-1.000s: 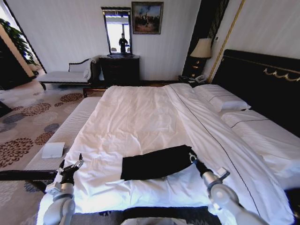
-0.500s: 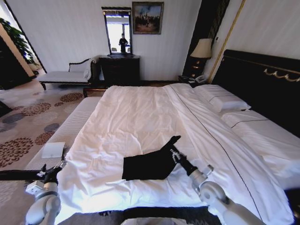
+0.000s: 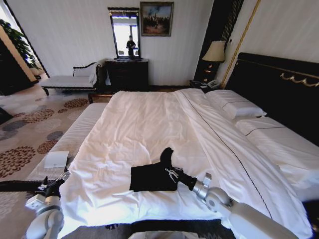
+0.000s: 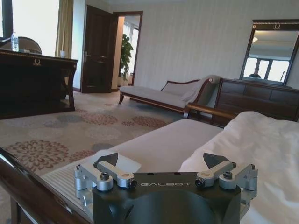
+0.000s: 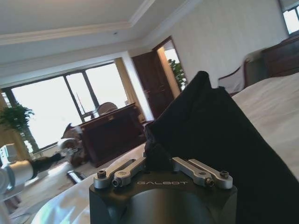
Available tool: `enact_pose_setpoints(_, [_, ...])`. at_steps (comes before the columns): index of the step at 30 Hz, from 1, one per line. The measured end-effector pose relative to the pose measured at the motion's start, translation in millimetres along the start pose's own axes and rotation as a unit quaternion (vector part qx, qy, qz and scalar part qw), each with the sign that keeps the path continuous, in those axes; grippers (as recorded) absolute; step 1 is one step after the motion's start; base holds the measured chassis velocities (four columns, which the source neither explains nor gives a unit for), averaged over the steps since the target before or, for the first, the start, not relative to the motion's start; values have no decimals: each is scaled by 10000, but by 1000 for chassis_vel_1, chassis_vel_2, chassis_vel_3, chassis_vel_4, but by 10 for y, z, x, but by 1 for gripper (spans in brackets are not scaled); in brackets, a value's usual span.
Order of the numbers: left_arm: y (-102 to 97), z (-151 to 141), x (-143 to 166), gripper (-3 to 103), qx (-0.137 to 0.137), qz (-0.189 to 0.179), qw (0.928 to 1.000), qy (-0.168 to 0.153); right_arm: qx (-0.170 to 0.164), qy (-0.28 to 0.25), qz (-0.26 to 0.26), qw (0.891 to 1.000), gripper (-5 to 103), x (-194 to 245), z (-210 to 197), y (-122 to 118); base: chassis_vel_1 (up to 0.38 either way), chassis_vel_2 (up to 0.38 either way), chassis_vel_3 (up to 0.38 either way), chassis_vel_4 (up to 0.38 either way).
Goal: Fold the clothes on the bed.
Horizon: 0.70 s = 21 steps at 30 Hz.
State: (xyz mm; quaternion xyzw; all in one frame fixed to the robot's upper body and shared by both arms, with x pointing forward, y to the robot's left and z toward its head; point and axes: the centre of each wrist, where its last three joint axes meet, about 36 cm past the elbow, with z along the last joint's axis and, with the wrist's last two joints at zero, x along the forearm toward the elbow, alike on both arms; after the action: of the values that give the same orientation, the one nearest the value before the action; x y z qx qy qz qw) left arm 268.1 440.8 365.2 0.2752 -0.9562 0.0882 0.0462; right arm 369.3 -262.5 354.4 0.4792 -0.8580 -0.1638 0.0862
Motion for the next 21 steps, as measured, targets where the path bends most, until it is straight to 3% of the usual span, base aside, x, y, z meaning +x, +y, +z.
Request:
enact_pose_setpoints(14, [42, -189, 94, 100, -54, -5, 9998, -198, -357, 163, -690, 9968, 4, -662, 282, 179, 0, 0, 0, 0])
enact_pose_setpoints(21, [63, -187, 106, 100, -61, -37, 9998, -190, -400, 352, -645, 9965, 4, -791, 528, 132, 0, 0, 0, 0])
